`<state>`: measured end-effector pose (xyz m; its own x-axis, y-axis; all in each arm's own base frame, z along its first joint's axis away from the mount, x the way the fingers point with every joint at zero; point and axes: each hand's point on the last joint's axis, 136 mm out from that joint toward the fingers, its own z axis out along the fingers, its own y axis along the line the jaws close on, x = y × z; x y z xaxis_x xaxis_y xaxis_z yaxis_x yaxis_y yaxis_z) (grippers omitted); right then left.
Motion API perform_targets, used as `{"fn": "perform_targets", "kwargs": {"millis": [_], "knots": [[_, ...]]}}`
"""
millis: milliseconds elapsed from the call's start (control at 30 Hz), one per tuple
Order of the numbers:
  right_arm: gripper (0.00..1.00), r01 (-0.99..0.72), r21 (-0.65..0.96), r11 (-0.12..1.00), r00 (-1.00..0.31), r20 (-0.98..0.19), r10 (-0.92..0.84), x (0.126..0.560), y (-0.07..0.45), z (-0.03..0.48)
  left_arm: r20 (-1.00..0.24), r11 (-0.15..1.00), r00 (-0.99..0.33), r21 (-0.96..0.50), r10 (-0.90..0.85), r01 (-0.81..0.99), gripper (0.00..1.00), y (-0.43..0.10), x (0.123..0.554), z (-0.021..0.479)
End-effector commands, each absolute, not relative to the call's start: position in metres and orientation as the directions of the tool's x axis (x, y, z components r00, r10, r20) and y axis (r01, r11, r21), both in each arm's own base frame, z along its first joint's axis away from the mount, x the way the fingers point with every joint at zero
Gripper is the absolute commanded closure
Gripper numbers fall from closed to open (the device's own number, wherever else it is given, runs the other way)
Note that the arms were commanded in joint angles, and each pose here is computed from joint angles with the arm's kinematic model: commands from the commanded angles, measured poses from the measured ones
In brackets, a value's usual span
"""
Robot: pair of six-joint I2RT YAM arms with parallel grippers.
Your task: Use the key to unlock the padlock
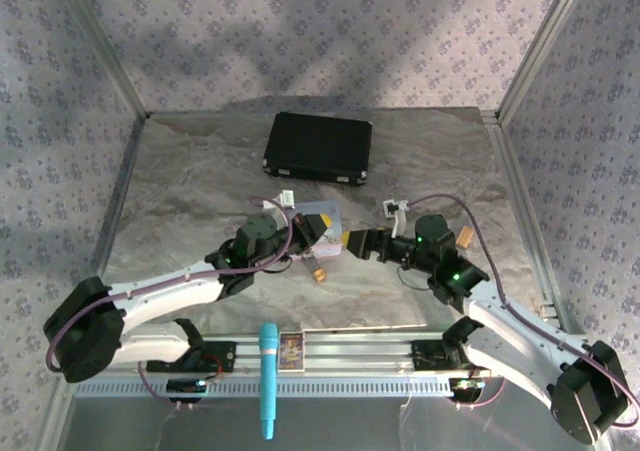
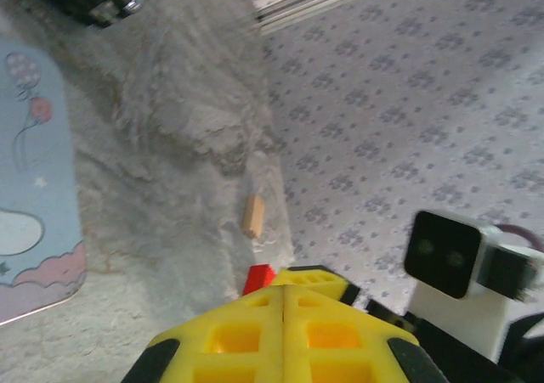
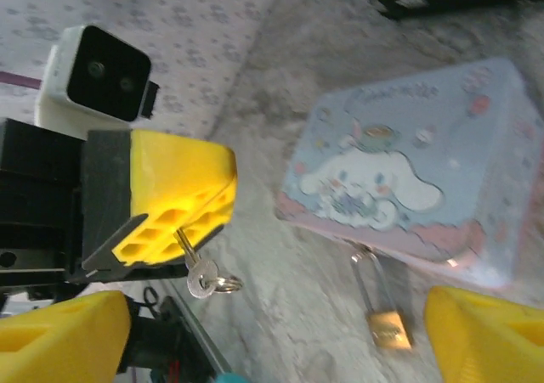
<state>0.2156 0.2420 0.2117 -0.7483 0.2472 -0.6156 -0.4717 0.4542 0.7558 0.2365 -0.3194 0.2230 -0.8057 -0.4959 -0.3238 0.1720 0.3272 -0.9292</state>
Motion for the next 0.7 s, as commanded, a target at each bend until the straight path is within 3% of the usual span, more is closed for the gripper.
{"fn": "perform_targets", "kwargs": {"millis": [0,167,333,667], "knots": [[0.20,-0.558,0.781,0.283,-0.728,-0.623,0.284,0.208,0.257,0.253,-0.397,0.250,-0.769,-0.917,-0.502,0.311,1.00,-0.316,0.231,0.266],[0.37,-0.582,0.791,0.190,-0.747,-0.612,0.259,0.204,0.273,0.267,-0.389,0.196,-0.762,-0.921,-0.518,0.337,1.00,-0.316,0.228,0.276],[0.47,-0.582,0.811,0.064,-0.774,-0.576,0.263,0.199,0.285,0.283,-0.376,0.167,-0.765,-0.925,-0.523,0.341,1.00,-0.318,0.229,0.279],[0.67,-0.564,0.820,0.096,-0.785,-0.568,0.247,0.199,0.286,0.269,-0.369,0.179,-0.757,-0.929,-0.540,0.325,1.00,-0.316,0.232,0.274]]}}
